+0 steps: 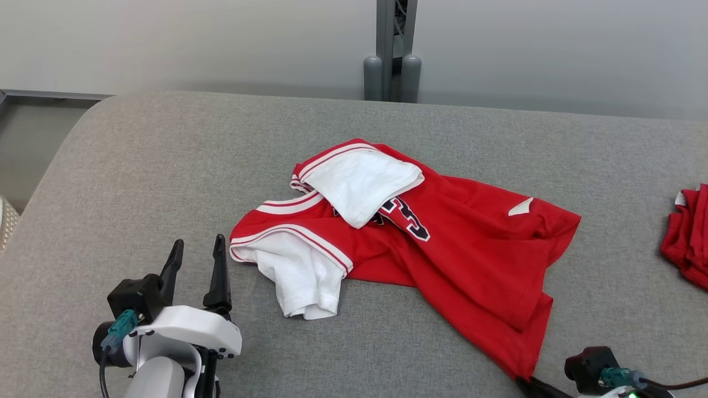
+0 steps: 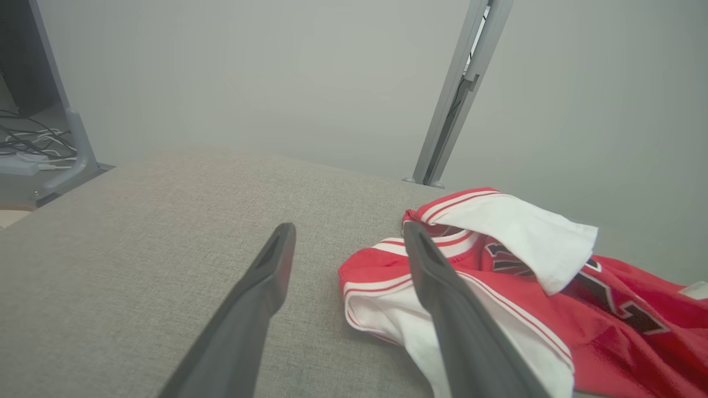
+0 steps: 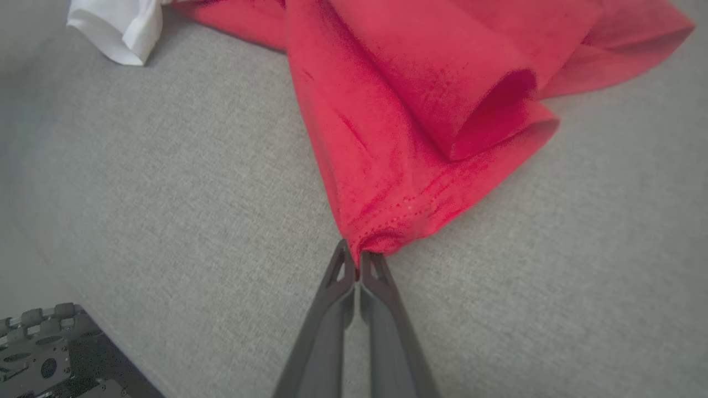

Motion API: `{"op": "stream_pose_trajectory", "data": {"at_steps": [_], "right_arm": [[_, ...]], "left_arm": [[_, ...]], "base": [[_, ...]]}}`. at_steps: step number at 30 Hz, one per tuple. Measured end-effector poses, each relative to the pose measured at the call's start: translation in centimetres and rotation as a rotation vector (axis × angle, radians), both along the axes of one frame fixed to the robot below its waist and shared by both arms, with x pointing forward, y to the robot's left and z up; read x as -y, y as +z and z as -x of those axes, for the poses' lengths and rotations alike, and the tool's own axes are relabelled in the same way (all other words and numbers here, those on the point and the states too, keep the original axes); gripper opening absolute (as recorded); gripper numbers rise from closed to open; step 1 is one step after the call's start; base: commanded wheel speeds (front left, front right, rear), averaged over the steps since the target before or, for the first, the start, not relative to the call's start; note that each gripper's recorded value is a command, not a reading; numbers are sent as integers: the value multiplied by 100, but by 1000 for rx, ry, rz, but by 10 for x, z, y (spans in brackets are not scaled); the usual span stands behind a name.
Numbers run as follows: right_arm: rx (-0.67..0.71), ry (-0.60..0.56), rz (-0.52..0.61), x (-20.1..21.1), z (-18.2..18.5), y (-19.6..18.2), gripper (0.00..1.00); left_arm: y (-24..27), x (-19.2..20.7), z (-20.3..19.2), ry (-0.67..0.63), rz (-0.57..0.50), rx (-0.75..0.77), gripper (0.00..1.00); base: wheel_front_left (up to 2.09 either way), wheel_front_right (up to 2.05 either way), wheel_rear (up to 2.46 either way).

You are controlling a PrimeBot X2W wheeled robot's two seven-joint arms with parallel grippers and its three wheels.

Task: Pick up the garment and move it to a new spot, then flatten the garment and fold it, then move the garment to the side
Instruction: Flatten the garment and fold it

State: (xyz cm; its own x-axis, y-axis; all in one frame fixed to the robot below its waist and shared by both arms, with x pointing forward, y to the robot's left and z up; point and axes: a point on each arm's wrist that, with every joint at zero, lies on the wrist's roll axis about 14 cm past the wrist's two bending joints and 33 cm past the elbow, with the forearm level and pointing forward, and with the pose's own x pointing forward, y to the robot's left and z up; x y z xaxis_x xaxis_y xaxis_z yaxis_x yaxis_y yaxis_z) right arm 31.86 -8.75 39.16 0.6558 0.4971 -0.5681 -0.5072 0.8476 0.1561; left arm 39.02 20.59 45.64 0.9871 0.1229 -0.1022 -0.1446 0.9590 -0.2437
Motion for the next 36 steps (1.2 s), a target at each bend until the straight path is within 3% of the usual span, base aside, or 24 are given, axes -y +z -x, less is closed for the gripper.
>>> {"op": "stream_pose_trajectory", "data": {"at_steps": [2, 3, 4, 14, 17, 23, 25, 36], "right_arm": [[-62, -11, 10, 5, 10, -10, 0], [-72, -12, 22, 7, 12, -12, 46], [-68, -12, 32, 10, 11, -12, 100], [63, -161, 16, 43, -22, 18, 100], [206, -221, 34, 63, -45, 45, 100], [580, -368, -48, 87, -82, 116, 100], [639, -398, -62, 89, -83, 122, 100], [585, -419, -85, 77, -71, 86, 100]], "left_arm": [[-1, 2, -1, -6, 1, -3, 100], [-1, 3, -2, -10, 2, -4, 100], [-1, 4, -3, -12, 2, -4, 100], [0, 11, -6, -31, 4, 1, 100], [1, 14, -7, -39, 4, 5, 100], [5, 19, -10, -52, 8, 16, 100], [5, 20, -10, -55, 8, 17, 100], [3, 25, -13, -69, 10, 13, 100]], "base": [[0, 0, 0], [0, 0, 0], [0, 0, 0], [0, 0, 0], [0, 0, 0], [0, 0, 0], [0, 0, 0], [0, 0, 0]]}}
